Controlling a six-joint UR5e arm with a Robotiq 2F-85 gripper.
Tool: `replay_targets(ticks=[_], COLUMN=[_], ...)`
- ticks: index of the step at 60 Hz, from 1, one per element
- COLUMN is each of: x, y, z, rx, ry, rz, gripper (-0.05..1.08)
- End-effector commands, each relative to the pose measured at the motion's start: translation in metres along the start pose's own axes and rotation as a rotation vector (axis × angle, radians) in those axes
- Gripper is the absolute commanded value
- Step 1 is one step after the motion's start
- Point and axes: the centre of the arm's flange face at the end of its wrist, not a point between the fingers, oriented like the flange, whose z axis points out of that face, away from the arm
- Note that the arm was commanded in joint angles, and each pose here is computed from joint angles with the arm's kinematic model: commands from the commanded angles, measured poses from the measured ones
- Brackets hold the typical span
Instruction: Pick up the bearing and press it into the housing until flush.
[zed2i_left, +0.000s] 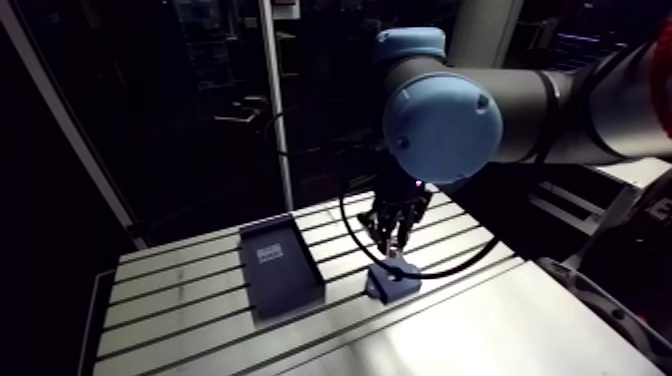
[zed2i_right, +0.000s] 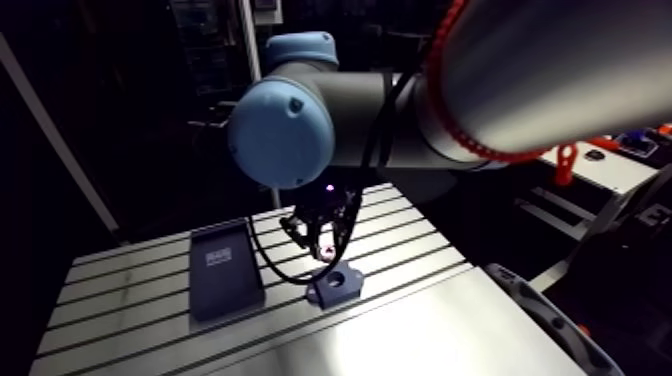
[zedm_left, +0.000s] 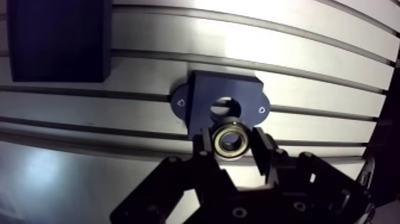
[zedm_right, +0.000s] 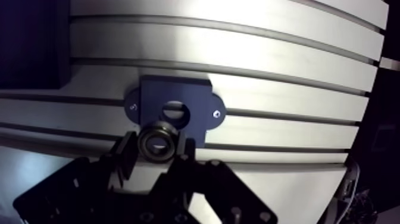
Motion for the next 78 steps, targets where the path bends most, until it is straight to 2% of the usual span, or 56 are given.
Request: replay_targets(ticks=[1,9,23,31,47,54,63,78], x=[-0.007,-0.01,-0.014,-0.013,-0.015,-0.014,-0.011,-0.012], y=[0.001,0.004,0.012,0.013,0.012,0.012,0.013,0.01], z=[0.01,0.016,0.024,0.032,0.038,0.043,0.049,0.052], rx=[-0.022,-0.027,-0.019,-0.008,-0.002,-0.007,-0.022,-0.016], ry=[0.016,0.018,0.008,-0.006,-0.015,-0.005,0.014,0.012], rz=[0.013,0.021,0.04,0.046,0.051,0.053,0.055,0.054], gripper=[0.64,0.64,0.64,0.64,0.64,0.64,0.64,0.64])
